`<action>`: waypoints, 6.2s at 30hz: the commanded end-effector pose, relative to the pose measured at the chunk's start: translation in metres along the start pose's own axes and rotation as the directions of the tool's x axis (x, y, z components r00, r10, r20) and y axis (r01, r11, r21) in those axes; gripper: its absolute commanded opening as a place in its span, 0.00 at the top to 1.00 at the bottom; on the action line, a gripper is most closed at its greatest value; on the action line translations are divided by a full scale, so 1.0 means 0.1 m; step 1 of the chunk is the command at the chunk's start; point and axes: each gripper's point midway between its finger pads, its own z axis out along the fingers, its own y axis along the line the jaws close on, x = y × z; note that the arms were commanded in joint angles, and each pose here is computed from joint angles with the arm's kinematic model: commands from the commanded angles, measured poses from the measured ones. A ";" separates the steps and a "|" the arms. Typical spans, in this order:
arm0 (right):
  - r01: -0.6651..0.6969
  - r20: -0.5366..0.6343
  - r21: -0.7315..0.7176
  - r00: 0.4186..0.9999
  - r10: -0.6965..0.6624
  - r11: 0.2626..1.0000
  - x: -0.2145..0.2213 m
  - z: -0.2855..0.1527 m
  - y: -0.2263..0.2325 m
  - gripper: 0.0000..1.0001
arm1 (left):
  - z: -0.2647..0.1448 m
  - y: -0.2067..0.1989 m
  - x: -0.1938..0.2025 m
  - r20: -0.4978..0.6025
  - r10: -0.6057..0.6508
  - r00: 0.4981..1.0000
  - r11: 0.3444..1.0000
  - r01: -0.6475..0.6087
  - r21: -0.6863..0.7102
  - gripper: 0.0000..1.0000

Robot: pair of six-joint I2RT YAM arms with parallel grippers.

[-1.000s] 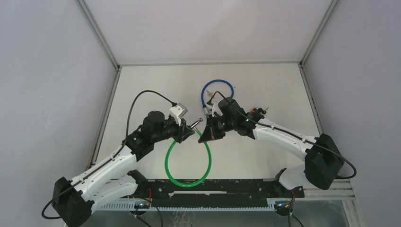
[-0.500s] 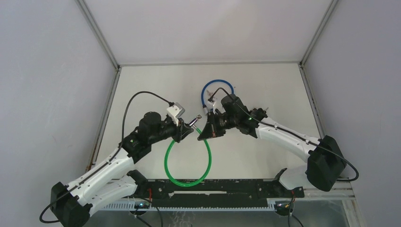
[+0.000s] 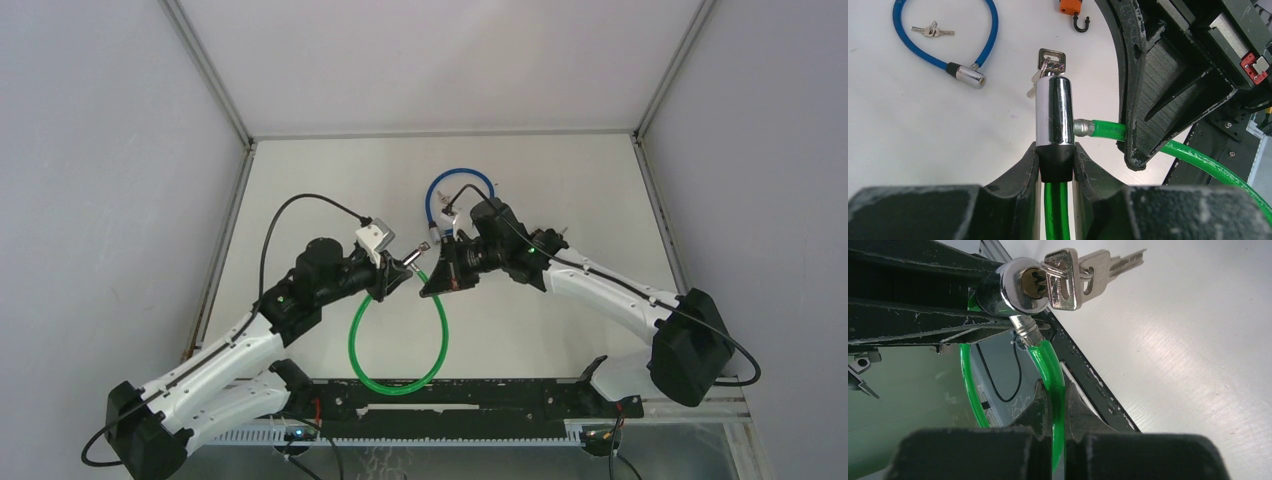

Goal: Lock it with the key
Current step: Lock the lock.

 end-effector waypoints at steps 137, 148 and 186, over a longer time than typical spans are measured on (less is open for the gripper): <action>0.632 0.422 0.233 0.619 -0.663 0.739 -0.23 -0.85 0.09 0.33 | -0.12 0.05 -0.40 0.079 -0.414 0.907 0.907 0.404 0.119 1.00; 0.694 0.491 0.327 0.455 -0.742 0.642 -0.13 -0.87 0.32 0.29 | -0.27 0.68 -0.46 0.255 -0.699 0.668 0.660 0.740 -0.130 1.00; 0.343 -0.321 0.856 -0.230 -0.919 -0.385 -0.30 0.36 0.23 1.00 | -0.48 0.95 -0.34 0.398 -0.764 0.508 0.477 0.860 -0.181 1.00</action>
